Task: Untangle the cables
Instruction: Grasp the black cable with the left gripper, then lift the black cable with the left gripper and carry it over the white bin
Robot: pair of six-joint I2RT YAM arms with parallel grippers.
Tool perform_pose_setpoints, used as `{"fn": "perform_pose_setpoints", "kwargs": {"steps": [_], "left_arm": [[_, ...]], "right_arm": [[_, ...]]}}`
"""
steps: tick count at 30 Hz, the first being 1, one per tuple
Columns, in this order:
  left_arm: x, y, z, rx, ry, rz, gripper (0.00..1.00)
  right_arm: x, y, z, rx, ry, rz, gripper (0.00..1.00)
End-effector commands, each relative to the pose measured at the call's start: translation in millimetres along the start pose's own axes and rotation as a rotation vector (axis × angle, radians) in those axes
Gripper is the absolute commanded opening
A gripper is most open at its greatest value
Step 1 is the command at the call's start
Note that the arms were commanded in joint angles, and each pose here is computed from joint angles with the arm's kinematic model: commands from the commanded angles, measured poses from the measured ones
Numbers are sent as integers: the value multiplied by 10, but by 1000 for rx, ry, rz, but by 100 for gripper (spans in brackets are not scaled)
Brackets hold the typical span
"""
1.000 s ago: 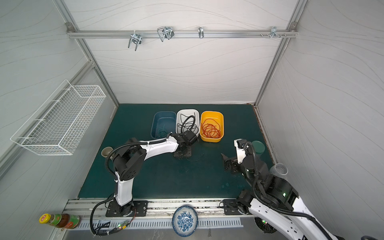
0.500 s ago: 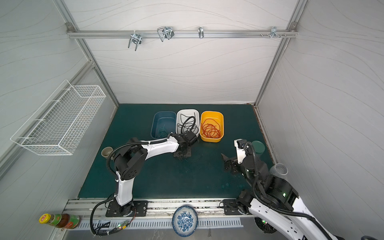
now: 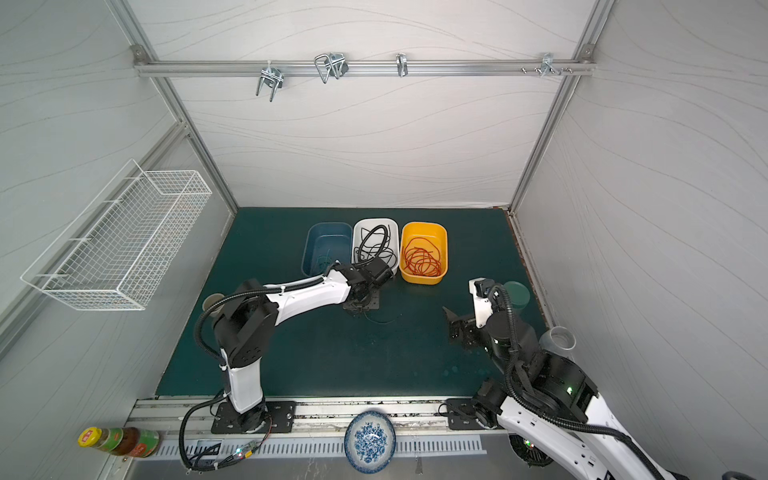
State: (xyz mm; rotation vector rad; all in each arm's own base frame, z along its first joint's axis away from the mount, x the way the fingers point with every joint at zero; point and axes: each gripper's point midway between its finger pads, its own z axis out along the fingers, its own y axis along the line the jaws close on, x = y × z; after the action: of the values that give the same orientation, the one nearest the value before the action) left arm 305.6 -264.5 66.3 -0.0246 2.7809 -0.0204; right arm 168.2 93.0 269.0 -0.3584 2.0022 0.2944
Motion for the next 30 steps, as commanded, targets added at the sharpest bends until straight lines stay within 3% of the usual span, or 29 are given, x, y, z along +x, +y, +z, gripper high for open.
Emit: {"fn": "perform_pose_setpoints", "kwargs": {"steps": [1,8,15,23,30], "left_arm": [[-115,87,-281,3,-60,-3,0],[-199,121,-708,71,-109,-7,0],[-399,87,-1352,190,-196,16,0],[-597,10,-1913,299,-308,116,0],[-795,-136,-2165,336,-373,221,0]], "right_arm": [[-24,-20,-8,8,-21,-2,99],[-28,-22,-5,11,-22,-1,99],[-23,-20,4,12,-18,-4,99],[-18,-17,9,13,-14,-2,99],[-12,-16,14,13,-11,-2,99]]}}
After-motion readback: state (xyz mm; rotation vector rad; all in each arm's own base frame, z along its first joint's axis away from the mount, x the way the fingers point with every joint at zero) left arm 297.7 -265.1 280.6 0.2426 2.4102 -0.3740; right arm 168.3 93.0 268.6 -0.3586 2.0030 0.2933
